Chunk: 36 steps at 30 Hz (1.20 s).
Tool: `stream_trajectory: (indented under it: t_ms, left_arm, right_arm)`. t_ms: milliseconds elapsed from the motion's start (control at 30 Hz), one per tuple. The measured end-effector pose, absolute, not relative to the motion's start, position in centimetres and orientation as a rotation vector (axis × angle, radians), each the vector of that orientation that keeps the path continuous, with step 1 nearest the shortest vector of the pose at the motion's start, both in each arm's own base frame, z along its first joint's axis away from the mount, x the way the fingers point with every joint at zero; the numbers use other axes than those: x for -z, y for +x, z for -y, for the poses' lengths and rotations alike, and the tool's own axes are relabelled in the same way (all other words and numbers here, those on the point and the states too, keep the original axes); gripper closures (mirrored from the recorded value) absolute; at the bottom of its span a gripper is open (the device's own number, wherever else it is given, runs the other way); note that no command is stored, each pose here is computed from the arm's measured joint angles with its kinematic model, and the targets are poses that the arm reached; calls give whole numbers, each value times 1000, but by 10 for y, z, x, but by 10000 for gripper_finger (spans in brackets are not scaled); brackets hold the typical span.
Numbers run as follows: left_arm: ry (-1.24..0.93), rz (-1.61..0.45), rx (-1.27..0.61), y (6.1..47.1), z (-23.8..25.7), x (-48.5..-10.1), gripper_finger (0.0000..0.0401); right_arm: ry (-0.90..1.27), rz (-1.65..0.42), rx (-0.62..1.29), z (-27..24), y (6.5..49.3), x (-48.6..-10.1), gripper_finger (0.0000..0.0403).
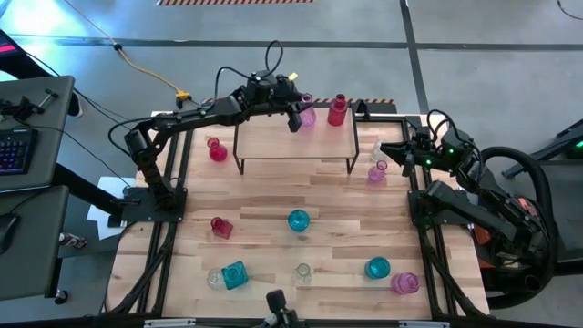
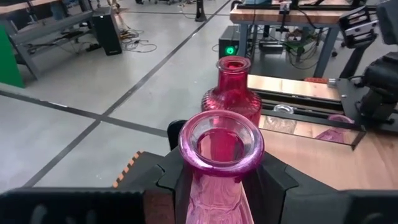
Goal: Sort vases onto shelf
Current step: Put the middle left purple flower vase on the shelf
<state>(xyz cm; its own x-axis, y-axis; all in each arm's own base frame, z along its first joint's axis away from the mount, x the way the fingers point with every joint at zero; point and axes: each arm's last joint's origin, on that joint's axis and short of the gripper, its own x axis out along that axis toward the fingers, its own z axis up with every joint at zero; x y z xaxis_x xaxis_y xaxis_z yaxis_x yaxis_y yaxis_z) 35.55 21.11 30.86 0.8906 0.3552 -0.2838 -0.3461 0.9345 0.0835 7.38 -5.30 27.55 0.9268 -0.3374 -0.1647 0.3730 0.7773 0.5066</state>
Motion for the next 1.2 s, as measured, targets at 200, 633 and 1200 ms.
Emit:
stream_trajectory:
  t_ms: [200, 633, 1200]
  left_arm:
    - [26, -294, -344, 356, -211, -309, 291]
    - [-11, -289, -340, 356, -216, -305, 290]
    - [-12, -275, -333, 358, -217, -303, 290]
  right_arm:
    - [561, -66, 384, 53, 74, -276, 334]
    - [562, -66, 385, 53, 74, -276, 334]
    - [562, -66, 385, 53, 74, -276, 334]
